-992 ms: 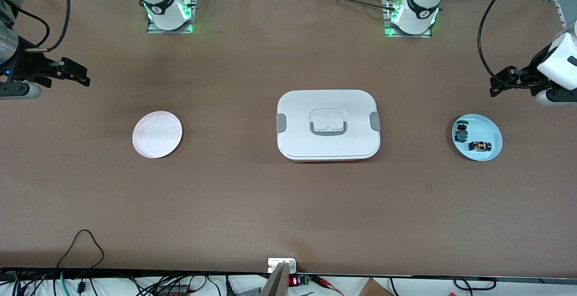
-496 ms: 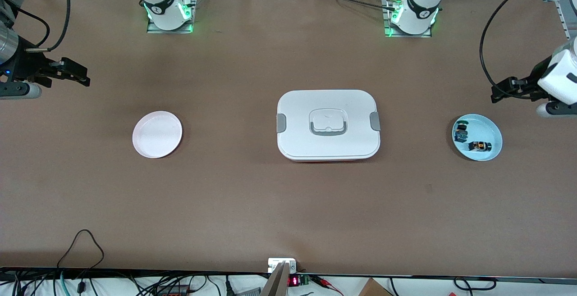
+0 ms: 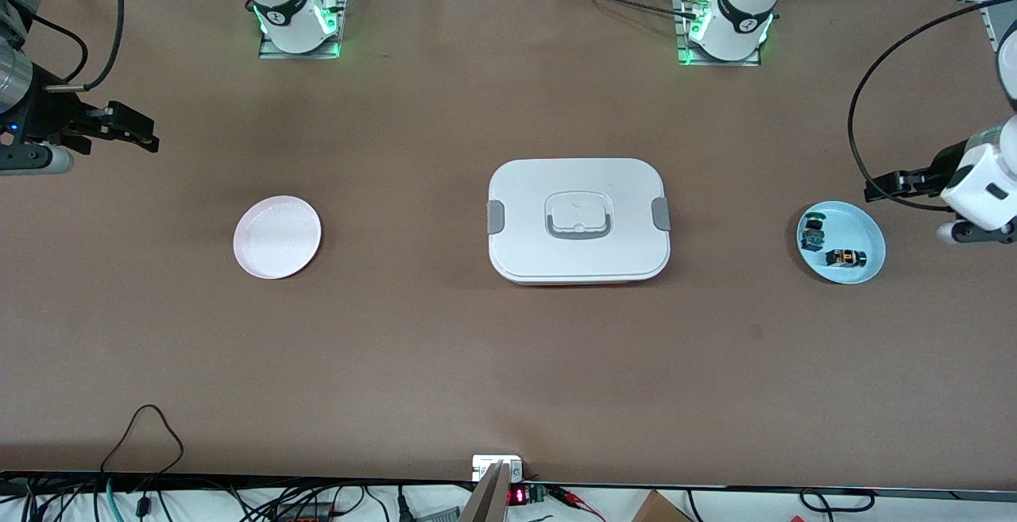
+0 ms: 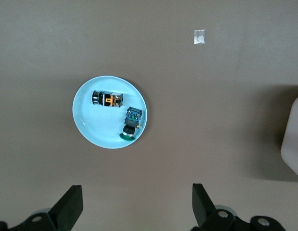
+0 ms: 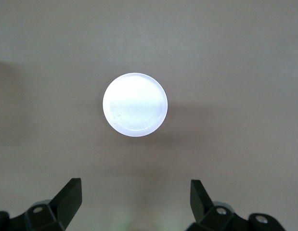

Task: Transfer orange switch to right arm and place
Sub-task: 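Move the left gripper down over the orange switch in the blue dish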

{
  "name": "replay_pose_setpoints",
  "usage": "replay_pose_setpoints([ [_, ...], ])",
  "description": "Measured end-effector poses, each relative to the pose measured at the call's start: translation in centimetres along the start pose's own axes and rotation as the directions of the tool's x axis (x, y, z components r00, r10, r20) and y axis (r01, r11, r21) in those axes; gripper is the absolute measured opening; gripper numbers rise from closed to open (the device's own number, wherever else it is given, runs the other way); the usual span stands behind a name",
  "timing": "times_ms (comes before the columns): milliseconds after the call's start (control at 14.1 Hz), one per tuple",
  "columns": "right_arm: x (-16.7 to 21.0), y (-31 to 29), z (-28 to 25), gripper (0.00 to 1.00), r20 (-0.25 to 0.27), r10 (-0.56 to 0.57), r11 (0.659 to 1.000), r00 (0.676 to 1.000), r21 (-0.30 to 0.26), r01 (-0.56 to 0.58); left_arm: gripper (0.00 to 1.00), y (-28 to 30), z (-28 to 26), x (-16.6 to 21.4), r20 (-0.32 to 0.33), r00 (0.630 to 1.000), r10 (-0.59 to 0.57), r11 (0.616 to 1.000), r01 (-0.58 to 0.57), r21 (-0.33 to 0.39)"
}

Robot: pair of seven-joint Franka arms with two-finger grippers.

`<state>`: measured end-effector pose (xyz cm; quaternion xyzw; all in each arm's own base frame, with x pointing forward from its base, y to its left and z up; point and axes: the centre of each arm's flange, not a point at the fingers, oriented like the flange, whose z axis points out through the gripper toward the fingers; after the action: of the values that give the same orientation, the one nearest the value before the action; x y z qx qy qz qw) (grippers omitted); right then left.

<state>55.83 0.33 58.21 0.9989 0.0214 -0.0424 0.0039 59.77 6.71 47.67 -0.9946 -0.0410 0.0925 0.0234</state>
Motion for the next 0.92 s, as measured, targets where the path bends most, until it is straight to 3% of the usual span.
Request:
replay_pose_setpoints([
  [425,0.0,0.0,0.0,1.0,0.0,0.0,1.0,1.0,0.0,0.0,1.0,-5.7,8.4,4.5,-0.124,0.988,0.09,0.996,-0.09,0.007],
  [921,0.0,0.0,0.0,1.0,0.0,0.0,1.0,1.0,0.0,0.0,1.0,-7.5,18.3,3.2,-0.259,0.96,0.108,0.994,-0.103,0.033],
])
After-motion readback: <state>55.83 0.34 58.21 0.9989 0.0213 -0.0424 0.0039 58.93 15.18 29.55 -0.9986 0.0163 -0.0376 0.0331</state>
